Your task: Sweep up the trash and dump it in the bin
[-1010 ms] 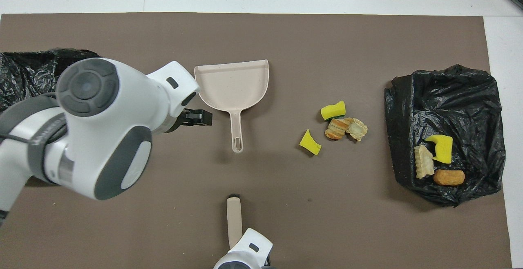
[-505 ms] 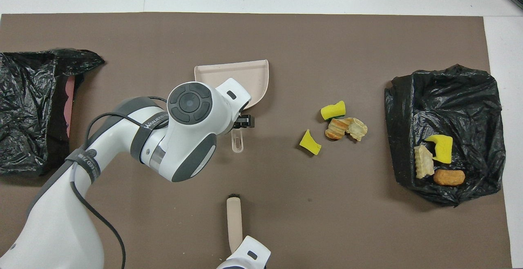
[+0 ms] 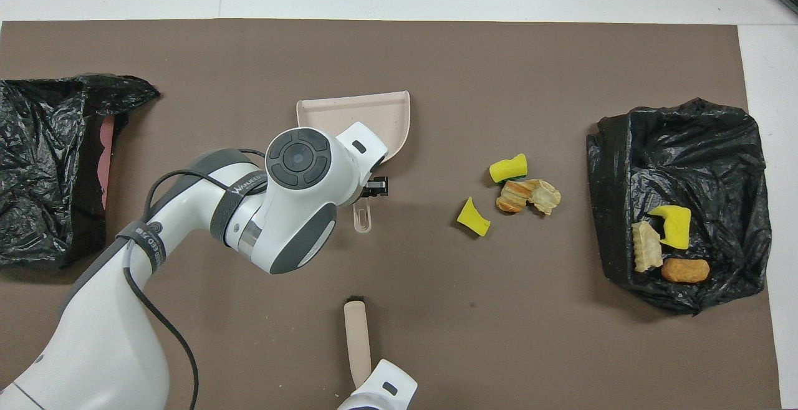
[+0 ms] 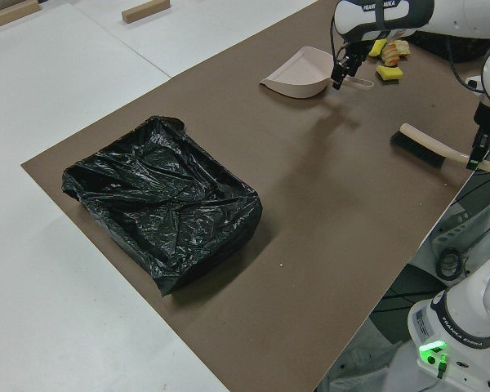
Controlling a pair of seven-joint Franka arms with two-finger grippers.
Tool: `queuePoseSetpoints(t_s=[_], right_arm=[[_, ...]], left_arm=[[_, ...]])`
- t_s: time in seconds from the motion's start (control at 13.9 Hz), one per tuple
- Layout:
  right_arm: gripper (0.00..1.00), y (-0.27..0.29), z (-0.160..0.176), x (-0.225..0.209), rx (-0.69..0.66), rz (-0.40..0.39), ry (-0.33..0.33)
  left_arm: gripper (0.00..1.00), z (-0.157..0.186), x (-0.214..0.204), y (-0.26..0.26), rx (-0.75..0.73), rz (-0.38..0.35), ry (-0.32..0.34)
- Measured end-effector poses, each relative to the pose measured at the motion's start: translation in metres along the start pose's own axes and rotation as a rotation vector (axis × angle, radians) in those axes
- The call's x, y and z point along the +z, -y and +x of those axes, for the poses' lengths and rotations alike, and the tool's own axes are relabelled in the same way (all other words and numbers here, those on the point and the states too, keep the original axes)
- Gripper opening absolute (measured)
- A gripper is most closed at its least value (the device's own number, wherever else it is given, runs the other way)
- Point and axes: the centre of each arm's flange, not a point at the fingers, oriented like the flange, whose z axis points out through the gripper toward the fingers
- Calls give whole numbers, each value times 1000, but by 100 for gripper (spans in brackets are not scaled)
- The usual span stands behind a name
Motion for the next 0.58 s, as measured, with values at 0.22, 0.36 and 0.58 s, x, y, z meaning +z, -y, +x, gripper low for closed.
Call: queuePoseSetpoints(t_s=[0.22, 0.36, 0.58], right_arm=[[26, 0, 0, -1, 0, -4, 7], [26, -1, 0, -9, -3, -27, 41], [26, -30, 15, -49, -28, -35, 71]], left_arm=[[42, 2, 0, 0, -1, -3, -2], [31, 5, -4, 0, -4, -6, -11], [31, 12, -16, 8, 46, 3, -19]])
